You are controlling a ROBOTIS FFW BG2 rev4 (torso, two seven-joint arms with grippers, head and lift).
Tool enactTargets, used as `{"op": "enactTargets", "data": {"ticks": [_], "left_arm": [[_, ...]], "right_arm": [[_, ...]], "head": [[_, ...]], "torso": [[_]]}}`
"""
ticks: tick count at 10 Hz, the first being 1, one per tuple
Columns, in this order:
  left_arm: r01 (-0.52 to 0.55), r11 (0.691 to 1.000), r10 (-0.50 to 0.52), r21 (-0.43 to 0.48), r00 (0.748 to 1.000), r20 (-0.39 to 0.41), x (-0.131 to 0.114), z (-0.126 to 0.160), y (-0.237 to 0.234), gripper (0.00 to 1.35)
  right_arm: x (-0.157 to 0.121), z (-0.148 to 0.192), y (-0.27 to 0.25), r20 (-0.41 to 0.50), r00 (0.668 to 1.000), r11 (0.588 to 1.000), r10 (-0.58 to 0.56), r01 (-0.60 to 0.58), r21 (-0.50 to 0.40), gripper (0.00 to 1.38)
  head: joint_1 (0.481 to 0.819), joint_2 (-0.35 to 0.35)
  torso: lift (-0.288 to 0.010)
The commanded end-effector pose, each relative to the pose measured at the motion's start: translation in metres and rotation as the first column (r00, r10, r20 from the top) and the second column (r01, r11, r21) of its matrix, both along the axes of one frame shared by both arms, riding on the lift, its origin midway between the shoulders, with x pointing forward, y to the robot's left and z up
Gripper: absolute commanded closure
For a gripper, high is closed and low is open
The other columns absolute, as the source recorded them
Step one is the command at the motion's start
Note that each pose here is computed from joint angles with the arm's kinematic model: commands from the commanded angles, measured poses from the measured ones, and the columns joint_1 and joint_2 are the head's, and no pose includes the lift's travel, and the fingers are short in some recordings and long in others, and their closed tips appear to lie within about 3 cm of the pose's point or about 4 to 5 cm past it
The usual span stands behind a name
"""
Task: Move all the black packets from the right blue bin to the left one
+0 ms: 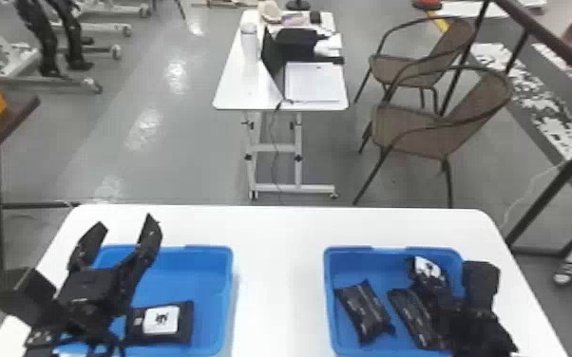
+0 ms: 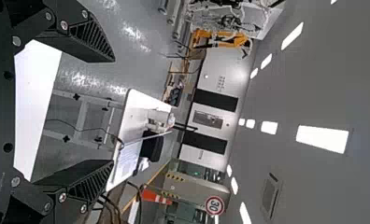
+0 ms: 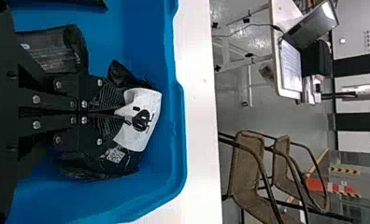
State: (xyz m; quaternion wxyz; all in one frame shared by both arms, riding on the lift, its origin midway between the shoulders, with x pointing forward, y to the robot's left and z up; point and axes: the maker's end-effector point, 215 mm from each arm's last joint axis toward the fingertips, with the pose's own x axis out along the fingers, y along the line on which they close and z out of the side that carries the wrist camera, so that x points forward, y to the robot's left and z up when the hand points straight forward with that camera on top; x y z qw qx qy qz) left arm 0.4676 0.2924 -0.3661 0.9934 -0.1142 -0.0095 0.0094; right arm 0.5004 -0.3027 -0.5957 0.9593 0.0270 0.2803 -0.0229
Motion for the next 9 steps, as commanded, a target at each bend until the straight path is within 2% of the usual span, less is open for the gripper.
{"op": "enactTargets", "data": {"ticks": [1, 3, 5, 7, 8, 9], "left_arm": [[-0.006, 1.0, 0.006, -0.001, 1.0, 0.005, -0.001, 0.001, 0.002, 0.27], [-0.012, 1.0, 0.012, 0.005, 1.0, 0.006, -0.003, 0.001, 0.006, 0.27], [-0.018, 1.0, 0.018, 0.007, 1.0, 0.022, -0.003, 0.006, 0.009, 0.27], [-0.022, 1.0, 0.022, 0.005, 1.0, 0.021, -0.003, 0.006, 0.011, 0.27], [-0.024, 1.0, 0.024, -0.002, 0.999, 0.022, -0.003, 0.007, 0.013, 0.27], [-0.02, 0.999, 0.021, -0.029, 1.0, 0.002, -0.002, 0.001, 0.011, 0.27]], "right_arm": [[-0.003, 0.011, 0.002, 0.029, 0.999, 1.0, -0.025, 0.025, 0.002, 1.2], [-0.008, 0.016, -0.001, 0.062, 0.996, 0.998, -0.059, 0.057, 0.037, 1.2], [-0.018, 0.051, 0.015, 0.135, 0.989, 0.997, -0.063, 0.057, 0.045, 1.21], [-0.021, 0.075, 0.028, 0.18, 0.981, 0.992, -0.071, 0.05, 0.117, 1.27], [-0.012, 0.108, 0.044, 0.231, 0.973, 0.991, -0.007, -0.024, 0.132, 1.27], [0.005, 0.152, 0.077, 0.302, 0.942, 0.978, 0.143, -0.181, 0.101, 1.27]], "head": [[0.695, -0.011], [0.695, -0.007], [0.695, -0.004], [0.695, 0.015], [0.695, 0.029], [0.695, 0.038]], "torso": [[0.0], [0.0], [0.0], [0.0], [0.0], [0.0]]}}
